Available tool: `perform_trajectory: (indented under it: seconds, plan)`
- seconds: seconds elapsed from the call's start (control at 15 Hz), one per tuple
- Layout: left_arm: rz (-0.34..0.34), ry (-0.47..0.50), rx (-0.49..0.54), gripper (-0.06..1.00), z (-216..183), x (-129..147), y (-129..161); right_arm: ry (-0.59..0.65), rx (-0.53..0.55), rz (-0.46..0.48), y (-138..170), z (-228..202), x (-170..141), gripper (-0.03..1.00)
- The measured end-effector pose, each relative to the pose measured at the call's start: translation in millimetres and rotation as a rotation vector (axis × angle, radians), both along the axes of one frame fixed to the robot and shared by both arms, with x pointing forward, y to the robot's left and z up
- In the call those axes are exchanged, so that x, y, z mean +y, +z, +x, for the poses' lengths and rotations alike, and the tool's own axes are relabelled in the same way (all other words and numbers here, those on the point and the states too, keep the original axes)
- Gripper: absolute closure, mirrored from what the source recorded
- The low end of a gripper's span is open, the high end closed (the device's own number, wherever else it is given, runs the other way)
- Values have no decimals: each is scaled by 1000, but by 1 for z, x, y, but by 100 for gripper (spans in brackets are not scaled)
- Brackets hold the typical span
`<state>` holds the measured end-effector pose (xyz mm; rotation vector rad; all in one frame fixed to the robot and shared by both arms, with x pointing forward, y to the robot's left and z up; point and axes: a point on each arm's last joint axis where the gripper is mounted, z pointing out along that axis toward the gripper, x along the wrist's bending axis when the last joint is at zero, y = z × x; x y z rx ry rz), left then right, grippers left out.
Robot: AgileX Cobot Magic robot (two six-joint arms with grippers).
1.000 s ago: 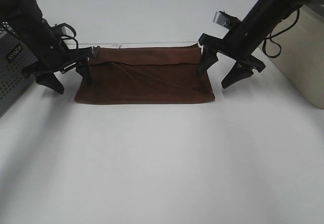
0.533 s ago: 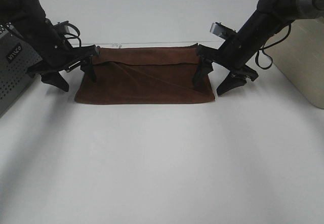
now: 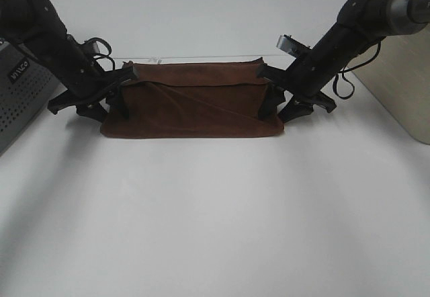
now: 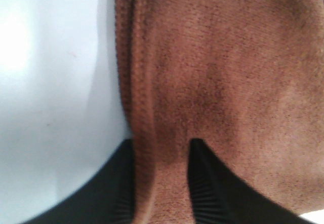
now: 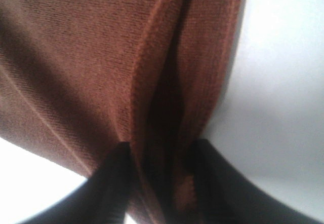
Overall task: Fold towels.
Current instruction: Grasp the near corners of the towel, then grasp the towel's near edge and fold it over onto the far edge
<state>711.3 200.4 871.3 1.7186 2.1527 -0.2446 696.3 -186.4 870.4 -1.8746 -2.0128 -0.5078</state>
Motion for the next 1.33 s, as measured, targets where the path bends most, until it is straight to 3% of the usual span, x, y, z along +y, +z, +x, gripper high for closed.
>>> perform_trajectory:
  seconds: [0.13,0.2,0.53,0.73,1.07,1.33]
  plan:
    - [4,-14,-5,86,0,0,-1,-11,-2,2,-4,1,0,85]
    - [7,-24,-8,92,0,0,-1,-26,8,2,-4,1,0,95]
    - [49,-133,-13,93,-7,3,20,-66,39,-68,10,-4,-6,97]
    - [58,-183,33,93,-24,4,29,-67,70,-90,23,-29,-11,97]
    - [79,-204,127,93,-87,14,26,-62,163,-86,19,-95,-13,97]
    - [92,-183,134,93,-133,18,25,-17,182,-122,11,-144,3,97]
